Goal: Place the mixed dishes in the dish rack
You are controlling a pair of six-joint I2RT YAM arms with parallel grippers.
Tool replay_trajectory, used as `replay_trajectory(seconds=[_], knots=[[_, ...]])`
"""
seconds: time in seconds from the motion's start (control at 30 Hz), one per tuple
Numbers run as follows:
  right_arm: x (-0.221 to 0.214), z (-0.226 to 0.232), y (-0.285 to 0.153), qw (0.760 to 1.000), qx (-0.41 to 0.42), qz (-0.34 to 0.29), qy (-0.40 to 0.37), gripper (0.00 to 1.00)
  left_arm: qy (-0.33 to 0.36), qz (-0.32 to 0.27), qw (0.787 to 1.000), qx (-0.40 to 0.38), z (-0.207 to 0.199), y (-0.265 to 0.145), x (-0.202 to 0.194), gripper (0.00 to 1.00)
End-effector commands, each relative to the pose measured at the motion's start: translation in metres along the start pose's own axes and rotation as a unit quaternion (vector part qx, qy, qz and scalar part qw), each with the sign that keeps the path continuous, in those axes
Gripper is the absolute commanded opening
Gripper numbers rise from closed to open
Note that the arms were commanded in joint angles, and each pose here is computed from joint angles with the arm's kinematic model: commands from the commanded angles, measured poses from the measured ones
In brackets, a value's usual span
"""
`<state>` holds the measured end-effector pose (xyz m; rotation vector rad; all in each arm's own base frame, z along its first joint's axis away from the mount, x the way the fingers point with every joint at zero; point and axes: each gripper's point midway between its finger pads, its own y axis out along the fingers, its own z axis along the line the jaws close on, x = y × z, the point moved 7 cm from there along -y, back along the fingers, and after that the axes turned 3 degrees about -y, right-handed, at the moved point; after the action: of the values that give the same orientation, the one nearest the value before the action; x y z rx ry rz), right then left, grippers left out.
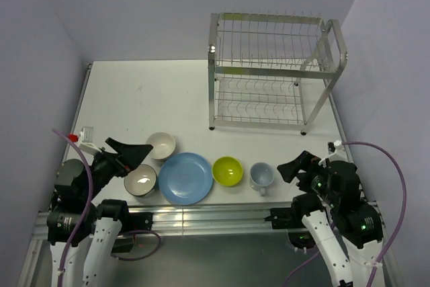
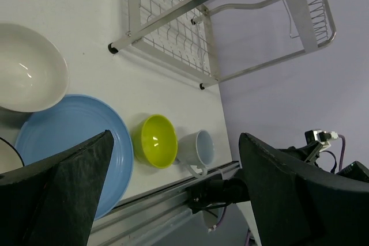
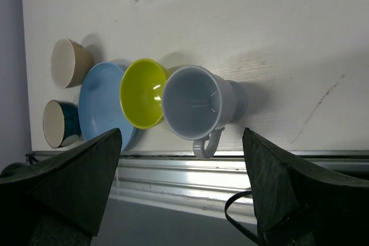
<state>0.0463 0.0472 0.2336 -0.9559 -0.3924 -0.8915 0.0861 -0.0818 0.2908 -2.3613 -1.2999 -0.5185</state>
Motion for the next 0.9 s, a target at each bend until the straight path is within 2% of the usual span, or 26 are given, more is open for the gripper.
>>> replay_trajectory(seconds=[0.0, 0.07, 0.23, 0.67, 0.87], knots=[[0.007, -0.004, 0.001, 0.999, -0.039, -0.013, 0.016, 0.92, 0.014, 0.004, 1.0, 0.003, 0.0, 0.003, 0.003, 0.98], [0.009, -0.005, 0.002, 0.998, -0.05, -0.019, 0.025, 0.92, 0.013, 0.012, 1.0, 0.022, 0.004, 0.005, 0.003, 0.97], [0.0, -0.011, 0.018, 0.996, -0.072, 0.016, 0.042, 0.87, 0.006, 0.025, 0.997, 0.07, 0.017, 0.013, 0.003, 0.96], [-0.012, -0.027, 0.039, 0.99, -0.119, 0.034, 0.068, 0.79, -0.003, 0.031, 0.997, 0.074, 0.028, 0.02, -0.002, 0.96], [-0.011, -0.026, 0.051, 0.988, -0.128, 0.051, 0.068, 0.78, 0.001, 0.033, 0.996, 0.077, 0.033, 0.025, -0.002, 0.96]])
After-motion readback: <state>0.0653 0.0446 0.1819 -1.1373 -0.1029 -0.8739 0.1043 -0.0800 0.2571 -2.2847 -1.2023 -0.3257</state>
